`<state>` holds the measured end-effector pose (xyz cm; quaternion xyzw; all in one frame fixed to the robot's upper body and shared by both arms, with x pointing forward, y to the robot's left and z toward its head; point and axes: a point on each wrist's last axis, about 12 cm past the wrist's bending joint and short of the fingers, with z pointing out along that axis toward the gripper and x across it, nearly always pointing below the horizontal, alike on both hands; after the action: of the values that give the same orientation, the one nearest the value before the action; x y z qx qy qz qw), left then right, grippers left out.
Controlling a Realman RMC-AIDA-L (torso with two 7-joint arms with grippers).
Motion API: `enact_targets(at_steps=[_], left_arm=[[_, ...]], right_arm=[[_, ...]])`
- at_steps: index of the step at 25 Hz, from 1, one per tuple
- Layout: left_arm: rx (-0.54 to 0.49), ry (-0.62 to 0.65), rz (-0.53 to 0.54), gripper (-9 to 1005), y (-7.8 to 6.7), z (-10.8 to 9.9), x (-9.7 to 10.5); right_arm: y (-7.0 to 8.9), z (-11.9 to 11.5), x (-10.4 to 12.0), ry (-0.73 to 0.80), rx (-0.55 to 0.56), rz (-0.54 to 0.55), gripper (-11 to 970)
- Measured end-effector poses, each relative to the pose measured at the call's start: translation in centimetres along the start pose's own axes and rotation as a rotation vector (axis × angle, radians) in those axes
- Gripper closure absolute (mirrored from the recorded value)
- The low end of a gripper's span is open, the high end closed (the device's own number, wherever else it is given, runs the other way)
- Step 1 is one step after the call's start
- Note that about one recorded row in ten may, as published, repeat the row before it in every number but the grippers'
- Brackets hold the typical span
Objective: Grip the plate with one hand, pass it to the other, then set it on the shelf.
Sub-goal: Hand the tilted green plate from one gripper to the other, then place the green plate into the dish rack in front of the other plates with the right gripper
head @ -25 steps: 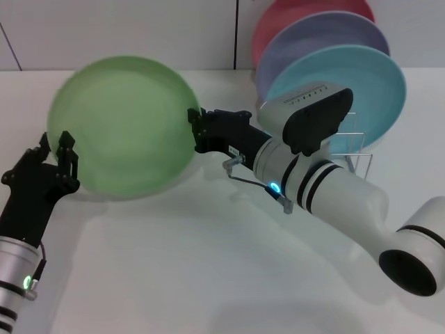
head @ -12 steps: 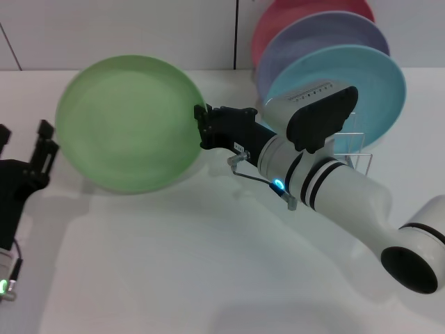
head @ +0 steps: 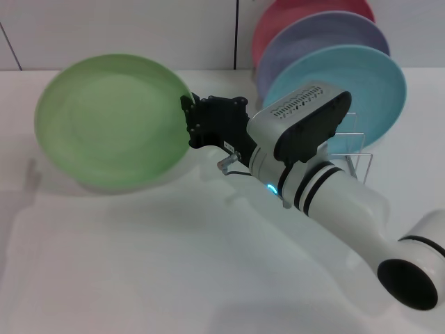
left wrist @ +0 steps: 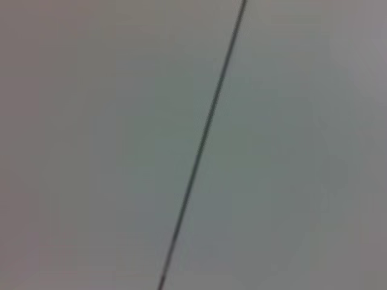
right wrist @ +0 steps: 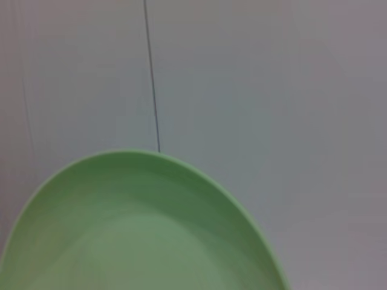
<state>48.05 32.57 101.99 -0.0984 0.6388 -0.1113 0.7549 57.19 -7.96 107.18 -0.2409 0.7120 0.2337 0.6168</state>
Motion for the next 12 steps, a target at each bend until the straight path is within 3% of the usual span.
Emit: enact_targets(at_steps=[12], left_arm=[[-0.058, 0.033, 0.032, 261, 2.5, 1.1, -0.8]], right_arm=[[1.0, -3.8, -0.7, -0.089, 0.120, -0.017, 934]])
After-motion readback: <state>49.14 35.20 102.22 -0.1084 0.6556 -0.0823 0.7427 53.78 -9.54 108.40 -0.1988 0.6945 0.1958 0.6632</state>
